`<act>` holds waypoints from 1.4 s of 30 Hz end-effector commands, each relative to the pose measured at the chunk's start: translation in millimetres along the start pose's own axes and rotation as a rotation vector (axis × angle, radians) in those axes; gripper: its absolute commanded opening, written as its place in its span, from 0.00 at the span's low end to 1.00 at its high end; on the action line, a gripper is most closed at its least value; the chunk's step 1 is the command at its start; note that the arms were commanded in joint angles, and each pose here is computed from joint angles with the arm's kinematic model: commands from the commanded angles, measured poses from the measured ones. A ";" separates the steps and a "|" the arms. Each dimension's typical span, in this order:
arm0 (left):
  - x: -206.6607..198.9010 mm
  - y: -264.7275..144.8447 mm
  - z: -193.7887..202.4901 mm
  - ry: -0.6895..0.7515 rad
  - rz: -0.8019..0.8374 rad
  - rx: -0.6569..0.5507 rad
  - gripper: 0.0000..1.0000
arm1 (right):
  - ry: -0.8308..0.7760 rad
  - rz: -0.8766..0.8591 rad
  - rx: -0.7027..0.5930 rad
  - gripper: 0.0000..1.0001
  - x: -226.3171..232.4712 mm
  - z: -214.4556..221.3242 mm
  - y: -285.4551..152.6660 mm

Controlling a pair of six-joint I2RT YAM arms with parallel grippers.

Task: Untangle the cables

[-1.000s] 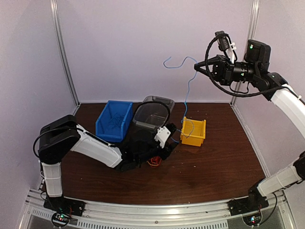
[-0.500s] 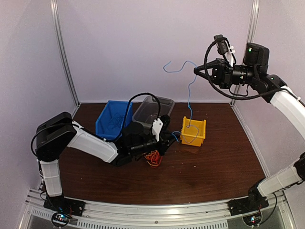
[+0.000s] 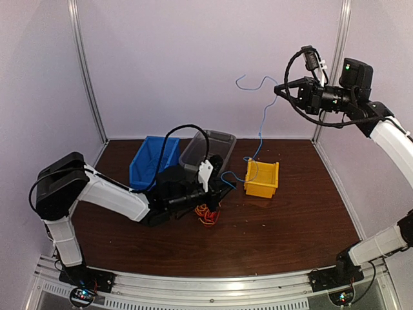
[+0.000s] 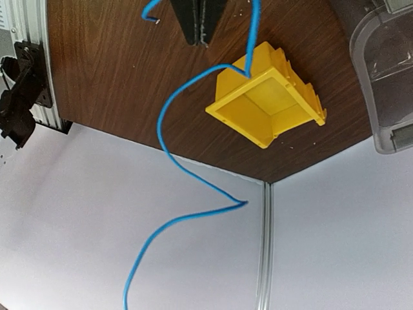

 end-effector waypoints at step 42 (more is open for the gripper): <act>-10.5 100.9 -3.6 0.065 -0.231 -0.133 0.37 | 0.053 -0.075 -0.051 0.00 12.0 -1.9 2.0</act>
Point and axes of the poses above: each gripper's point midway between its finger pads, its own y axis out along the fingers, its own x axis along the line the jaws close on, z = x × y, the point moved 7 cm from there along -y, back along the fingers, and after that the axes turned 8 degrees about -y, right-handed, at the moved point
